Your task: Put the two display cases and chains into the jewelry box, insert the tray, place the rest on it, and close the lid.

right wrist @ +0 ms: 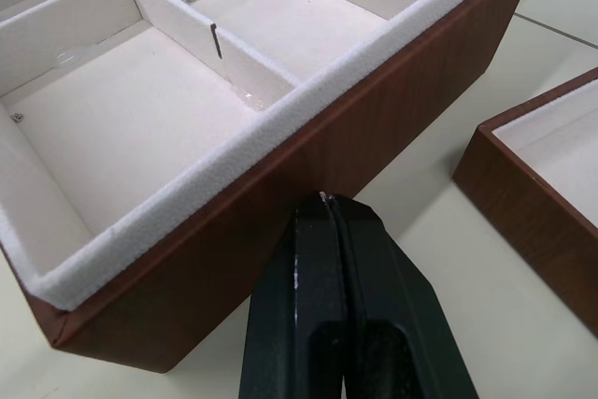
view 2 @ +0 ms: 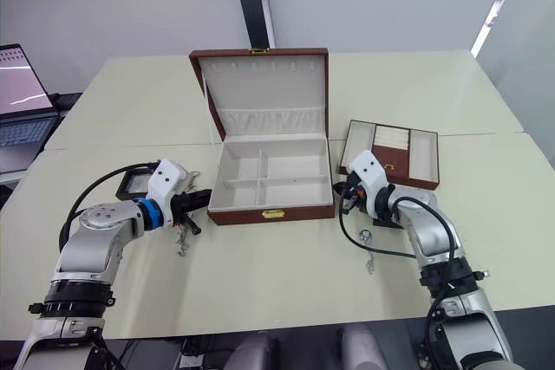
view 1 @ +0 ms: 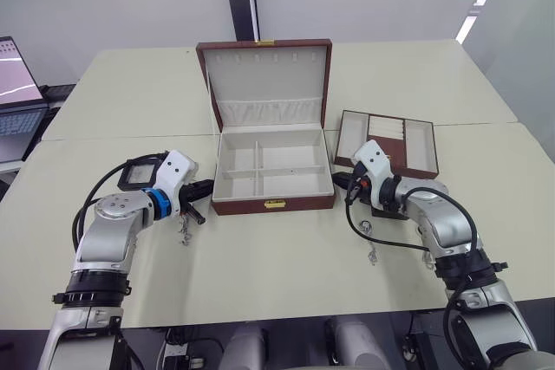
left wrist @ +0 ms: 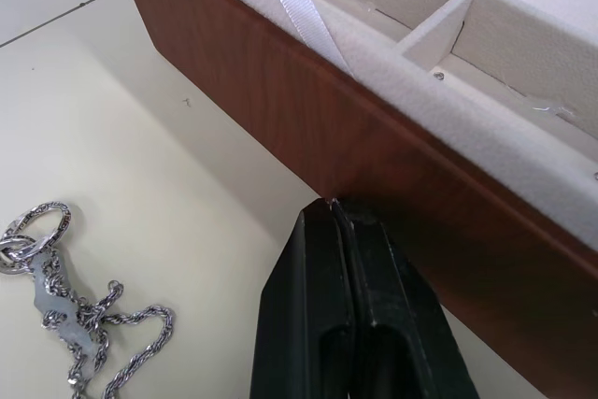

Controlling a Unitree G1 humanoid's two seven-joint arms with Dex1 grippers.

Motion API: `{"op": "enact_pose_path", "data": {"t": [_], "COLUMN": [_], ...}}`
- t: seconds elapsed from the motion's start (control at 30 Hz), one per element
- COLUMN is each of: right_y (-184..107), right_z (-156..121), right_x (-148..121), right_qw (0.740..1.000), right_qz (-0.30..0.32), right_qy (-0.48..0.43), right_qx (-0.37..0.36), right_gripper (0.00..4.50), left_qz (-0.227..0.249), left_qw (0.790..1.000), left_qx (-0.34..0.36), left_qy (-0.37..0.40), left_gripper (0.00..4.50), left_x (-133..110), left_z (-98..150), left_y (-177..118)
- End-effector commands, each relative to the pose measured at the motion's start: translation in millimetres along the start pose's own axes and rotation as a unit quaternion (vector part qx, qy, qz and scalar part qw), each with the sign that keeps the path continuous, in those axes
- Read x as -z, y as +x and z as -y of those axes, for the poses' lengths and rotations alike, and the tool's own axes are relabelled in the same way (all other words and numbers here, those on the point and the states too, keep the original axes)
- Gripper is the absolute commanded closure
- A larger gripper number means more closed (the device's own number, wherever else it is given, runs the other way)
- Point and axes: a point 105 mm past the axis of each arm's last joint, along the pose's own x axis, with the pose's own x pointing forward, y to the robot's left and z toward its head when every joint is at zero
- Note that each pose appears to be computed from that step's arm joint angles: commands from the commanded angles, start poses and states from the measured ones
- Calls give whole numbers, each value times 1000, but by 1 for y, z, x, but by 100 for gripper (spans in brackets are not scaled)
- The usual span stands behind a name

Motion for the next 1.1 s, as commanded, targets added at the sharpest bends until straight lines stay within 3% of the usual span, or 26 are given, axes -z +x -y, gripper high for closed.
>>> {"op": "enact_pose_path", "data": {"t": [0.03, 0.4, 0.53, 0.63, 0.83, 1.03, 1.1], "right_y": [5, -43, -87, -120, -182, -208, -211], "right_z": [-20, 12, 37, 58, 87, 92, 93], "right_x": [-20, -29, -15, -1, 30, 51, 53], "right_qw": [997, 994, 995, 997, 996, 995, 995], "right_qz": [42, 103, 95, 73, 25, -16, -21], "right_qy": [-12, 26, 29, 31, 23, 23, 22], "right_qx": [-56, -32, -8, 21, 79, 94, 96], "right_gripper": [447, 447, 429, 374, 214, 27, 2], "left_qz": [22, 70, 79, 46, -21, -68, -76], "left_qw": [999, 997, 996, 996, 988, 978, 975], "left_qx": [42, -22, -47, -77, -152, -194, -205], "left_qy": [11, -6, -17, -17, -34, -45, -48], "left_gripper": [450, 450, 450, 391, 207, 17, 0], "left_x": [-9, -29, -33, -19, 17, 47, 53], "left_z": [18, -22, -41, -55, -79, -83, -84], "left_y": [11, -24, -62, -92, -153, -187, -195]}}
